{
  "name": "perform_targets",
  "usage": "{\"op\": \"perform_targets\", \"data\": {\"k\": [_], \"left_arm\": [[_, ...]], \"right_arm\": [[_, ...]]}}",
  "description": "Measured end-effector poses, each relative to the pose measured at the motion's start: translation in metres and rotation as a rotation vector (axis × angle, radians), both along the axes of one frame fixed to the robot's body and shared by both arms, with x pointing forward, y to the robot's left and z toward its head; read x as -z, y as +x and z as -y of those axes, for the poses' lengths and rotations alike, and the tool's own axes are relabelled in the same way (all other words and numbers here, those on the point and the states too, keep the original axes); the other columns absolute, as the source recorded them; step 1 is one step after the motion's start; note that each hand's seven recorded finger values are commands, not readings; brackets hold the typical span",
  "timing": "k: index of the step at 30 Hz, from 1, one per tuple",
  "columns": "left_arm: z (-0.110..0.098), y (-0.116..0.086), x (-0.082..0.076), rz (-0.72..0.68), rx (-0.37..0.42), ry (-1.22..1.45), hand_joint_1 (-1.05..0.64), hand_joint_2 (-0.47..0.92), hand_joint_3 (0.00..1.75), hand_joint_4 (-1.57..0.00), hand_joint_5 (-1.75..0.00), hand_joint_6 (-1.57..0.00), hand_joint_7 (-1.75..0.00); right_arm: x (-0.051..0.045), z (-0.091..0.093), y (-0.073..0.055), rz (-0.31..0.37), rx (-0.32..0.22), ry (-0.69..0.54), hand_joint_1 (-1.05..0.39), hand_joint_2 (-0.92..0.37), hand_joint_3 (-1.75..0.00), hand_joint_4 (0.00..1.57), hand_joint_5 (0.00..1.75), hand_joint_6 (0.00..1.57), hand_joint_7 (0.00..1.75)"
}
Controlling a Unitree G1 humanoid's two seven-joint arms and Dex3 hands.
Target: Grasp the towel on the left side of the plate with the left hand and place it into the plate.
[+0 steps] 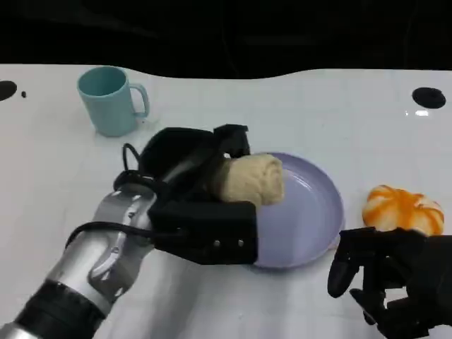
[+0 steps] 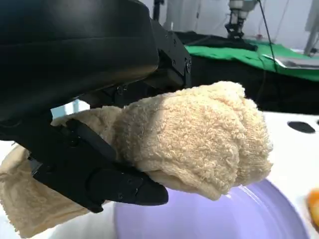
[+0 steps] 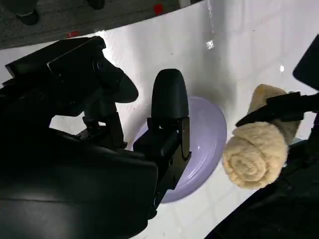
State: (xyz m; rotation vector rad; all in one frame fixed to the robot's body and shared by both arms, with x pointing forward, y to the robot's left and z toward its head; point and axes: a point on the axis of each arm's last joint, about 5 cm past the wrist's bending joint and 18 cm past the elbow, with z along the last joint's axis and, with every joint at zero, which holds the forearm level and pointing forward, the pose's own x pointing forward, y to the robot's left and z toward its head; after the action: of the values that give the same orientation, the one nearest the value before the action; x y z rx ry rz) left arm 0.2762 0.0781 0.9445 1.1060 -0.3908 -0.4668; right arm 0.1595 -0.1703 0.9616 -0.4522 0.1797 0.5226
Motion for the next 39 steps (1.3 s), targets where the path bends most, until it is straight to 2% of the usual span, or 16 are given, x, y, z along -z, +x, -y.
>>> {"op": "perform_targets", "data": {"k": [4,7,9,13,14,16,17,19,20,21,23,25,28,34,38,39], "left_arm": [[0.017,-0.002,-0.005,0.01,0.045,0.011,-0.22,0.56,0.8,-0.88,-1.75,-0.62,-1.75],[0.029,-0.004,-0.006,0.01,0.078,0.017,-0.22,0.57,0.75,-0.87,-1.75,-0.62,-1.74],[0.036,-0.005,-0.004,-0.002,0.087,0.029,-0.22,0.61,0.69,-0.87,-1.75,-0.65,-1.64],[0.042,-0.006,0.0,-0.034,0.096,0.059,-0.24,0.79,0.41,-0.82,-1.75,-0.76,-1.02],[0.043,-0.006,0.001,-0.045,0.1,0.067,-0.23,0.84,0.32,-0.74,-1.71,-0.78,-0.77],[0.044,-0.005,0.0,-0.073,0.108,0.067,-0.24,0.89,0.22,-0.66,-1.66,-0.77,-0.52],[0.044,-0.005,0.001,-0.09,0.112,0.061,-0.27,0.91,0.18,-0.56,-1.56,-0.68,-0.35],[0.043,-0.005,0.001,-0.105,0.117,0.066,-0.29,0.92,0.15,-0.49,-1.46,-0.6,-0.21],[0.043,-0.004,0.001,-0.108,0.118,0.069,-0.36,0.92,0.17,-0.39,-1.21,-0.52,-0.12],[0.042,-0.004,0.002,-0.111,0.119,0.074,-0.38,0.92,0.18,-0.37,-1.11,-0.49,-0.09],[0.042,-0.004,0.002,-0.118,0.125,0.089,-0.55,0.92,0.18,-0.31,-0.65,-0.37,-0.02],[0.04,-0.004,0.003,-0.126,0.13,0.11,-0.62,0.92,0.17,-0.29,-0.51,-0.33,-0.01],[0.038,-0.004,0.003,-0.125,0.129,0.118,-0.71,0.92,0.17,-0.24,-0.44,-0.26,0.0],[0.035,-0.004,-0.001,-0.129,0.144,0.139,-0.75,0.92,0.16,-0.17,-0.42,-0.19,0.0],[0.03,-0.004,-0.008,-0.143,0.146,0.134,-0.72,0.92,0.14,-0.21,-0.44,-0.24,-0.03],[0.028,-0.004,-0.01,-0.145,0.143,0.122,-0.66,0.92,0.15,-0.27,-0.48,-0.32,-0.07]], "right_arm": [[-0.0004,0.0,0.0,0.002,-0.002,0.002,0.02,-0.6,-1.03,0.7,1.71,0.68,1.44],[-0.0005,0.0,0.0,0.002,-0.002,0.002,0.02,-0.6,-1.04,0.69,1.7,0.68,1.44],[-0.0007,0.0,0.0,0.002,-0.002,0.003,0.01,-0.59,-1.04,0.69,1.69,0.68,1.43],[-0.0015,-0.001,-0.001,0.004,-0.003,0.003,0.02,-0.59,-1.04,0.7,1.7,0.68,1.44],[-0.0015,-0.001,-0.001,0.004,-0.003,0.004,0.02,-0.59,-1.05,0.7,1.71,0.68,1.44],[-0.0015,-0.001,-0.001,0.004,-0.004,0.005,0.02,-0.59,-1.05,0.7,1.71,0.68,1.44],[-0.0015,-0.001,-0.001,0.003,-0.005,0.006,0.02,-0.59,-1.05,0.71,1.71,0.68,1.44],[-0.0015,-0.001,-0.001,0.003,-0.005,0.007,0.02,-0.59,-1.06,0.71,1.71,0.68,1.45],[-0.0015,-0.001,-0.001,0.003,-0.006,0.007,0.02,-0.59,-1.06,0.7,1.71,0.68,1.45],[-0.0015,-0.001,-0.001,0.003,-0.006,0.007,0.01,-0.59,-1.06,0.7,1.71,0.68,1.45],[-0.0015,-0.001,-0.001,0.003,-0.006,0.008,0.01,-0.58,-1.05,0.7,1.7,0.68,1.44],[-0.0015,-0.001,-0.001,0.003,-0.006,0.008,0.02,-0.59,-1.05,0.7,1.7,0.68,1.44],[-0.0016,-0.001,-0.001,0.003,-0.006,0.007,0.01,-0.59,-1.05,0.7,1.69,0.67,1.43],[-0.0017,0.0,-0.001,0.002,-0.008,0.002,0.02,-0.6,-1.03,0.69,1.69,0.68,1.43],[-0.0015,0.0,-0.001,0.005,-0.01,0.004,0.02,-0.6,-1.04,0.69,1.7,0.67,1.44],[-0.0014,0.0,-0.001,0.005,-0.011,0.004,0.02,-0.6,-1.04,0.69,1.7,0.67,1.44]]}}
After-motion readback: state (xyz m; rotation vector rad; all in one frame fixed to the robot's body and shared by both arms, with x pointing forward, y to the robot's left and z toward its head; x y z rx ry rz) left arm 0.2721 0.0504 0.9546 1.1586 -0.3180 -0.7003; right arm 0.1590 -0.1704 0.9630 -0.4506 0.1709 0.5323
